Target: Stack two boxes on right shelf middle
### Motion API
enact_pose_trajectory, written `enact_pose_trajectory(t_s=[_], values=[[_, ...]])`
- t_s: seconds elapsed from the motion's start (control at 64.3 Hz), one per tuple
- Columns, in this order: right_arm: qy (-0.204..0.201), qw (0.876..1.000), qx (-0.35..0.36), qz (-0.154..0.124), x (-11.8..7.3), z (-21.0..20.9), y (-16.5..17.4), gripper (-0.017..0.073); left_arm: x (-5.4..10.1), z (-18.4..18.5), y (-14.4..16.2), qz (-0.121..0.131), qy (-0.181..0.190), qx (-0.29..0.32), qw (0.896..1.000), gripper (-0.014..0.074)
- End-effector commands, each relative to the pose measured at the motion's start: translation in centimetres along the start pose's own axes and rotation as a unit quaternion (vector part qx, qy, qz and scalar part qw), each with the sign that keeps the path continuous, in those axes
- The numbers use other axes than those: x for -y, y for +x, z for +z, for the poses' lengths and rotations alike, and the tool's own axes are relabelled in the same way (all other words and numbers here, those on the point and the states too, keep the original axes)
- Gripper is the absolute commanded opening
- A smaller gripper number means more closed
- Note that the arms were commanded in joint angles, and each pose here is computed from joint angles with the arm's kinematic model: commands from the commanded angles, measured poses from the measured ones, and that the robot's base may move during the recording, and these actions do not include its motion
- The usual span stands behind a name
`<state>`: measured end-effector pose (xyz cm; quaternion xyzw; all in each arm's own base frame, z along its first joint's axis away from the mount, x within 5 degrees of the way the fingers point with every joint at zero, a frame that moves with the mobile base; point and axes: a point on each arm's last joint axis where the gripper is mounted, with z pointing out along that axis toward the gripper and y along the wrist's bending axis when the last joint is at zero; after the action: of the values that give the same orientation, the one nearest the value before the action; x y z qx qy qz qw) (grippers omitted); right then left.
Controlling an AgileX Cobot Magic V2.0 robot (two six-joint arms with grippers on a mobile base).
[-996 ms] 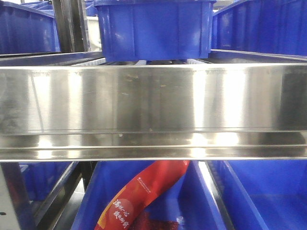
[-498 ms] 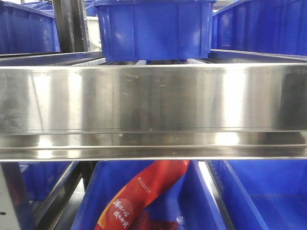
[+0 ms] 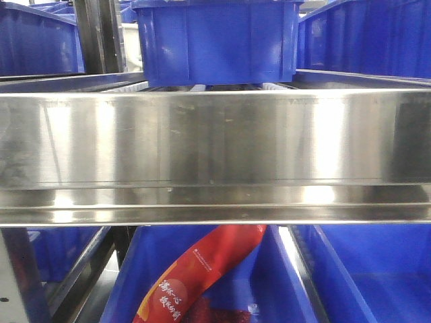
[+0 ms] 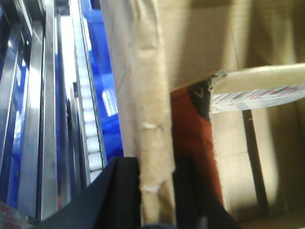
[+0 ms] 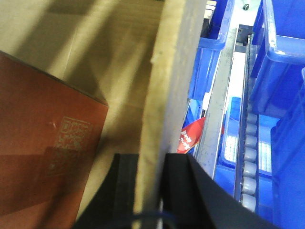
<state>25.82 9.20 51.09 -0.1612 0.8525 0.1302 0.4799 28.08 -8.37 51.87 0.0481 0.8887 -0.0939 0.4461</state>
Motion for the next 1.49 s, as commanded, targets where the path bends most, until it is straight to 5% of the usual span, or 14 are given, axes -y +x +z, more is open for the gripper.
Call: enact_pose_trajectory(t_s=[0.0,0.249,0.42,0.576,0.685,0.778,0.918,1.198,1.291,1.478], values=[[0.004,1.000,-0.014,-0.001,0.3,0.8,0.1,-0.0153,-0.1,1.6,-0.3,0.007,-0.014,0.004,1.000,-0.0111],[-0.001,0.989,-0.149,0.010,1.2,7.7,2.4,-0.0153,-0.7,8.2,2.3,0.021,-0.050,-0.093,0.994,-0.0111],[-0.002,0.983,-0.181,0.014,1.6,10.5,3.2,-0.0144,-1.2,11.1,4.4,0.031,-0.070,-0.146,0.986,-0.0111],[-0.002,0.983,-0.183,0.015,1.6,10.7,3.3,0.0022,-1.3,11.8,5.1,0.033,-0.074,-0.163,0.983,-0.0095],[-0.001,0.983,-0.182,0.020,1.6,10.6,3.3,0.0256,-1.3,11.8,5.1,0.033,-0.074,-0.163,0.983,0.0047],[0.000,0.983,-0.179,0.025,1.6,10.4,3.2,0.0447,-1.3,11.6,5.0,0.033,-0.074,-0.160,0.984,0.0264],[0.001,0.987,-0.160,0.025,1.4,9.3,2.6,0.0538,-1.3,10.3,4.7,0.032,-0.072,-0.145,0.986,0.0627],[0.003,0.997,-0.070,0.016,0.7,3.3,0.8,0.0462,-1.2,3.0,3.3,0.025,-0.056,-0.064,0.996,0.0411],[0.002,0.999,-0.044,0.012,0.3,0.8,0.6,0.0314,-1.2,0.3,3.1,0.023,-0.050,-0.030,0.998,0.0318],[0.002,1.000,0.008,-0.008,-0.4,-4.1,0.3,-0.0134,-1.5,-3.9,3.9,0.021,-0.044,0.011,0.999,0.0039]])
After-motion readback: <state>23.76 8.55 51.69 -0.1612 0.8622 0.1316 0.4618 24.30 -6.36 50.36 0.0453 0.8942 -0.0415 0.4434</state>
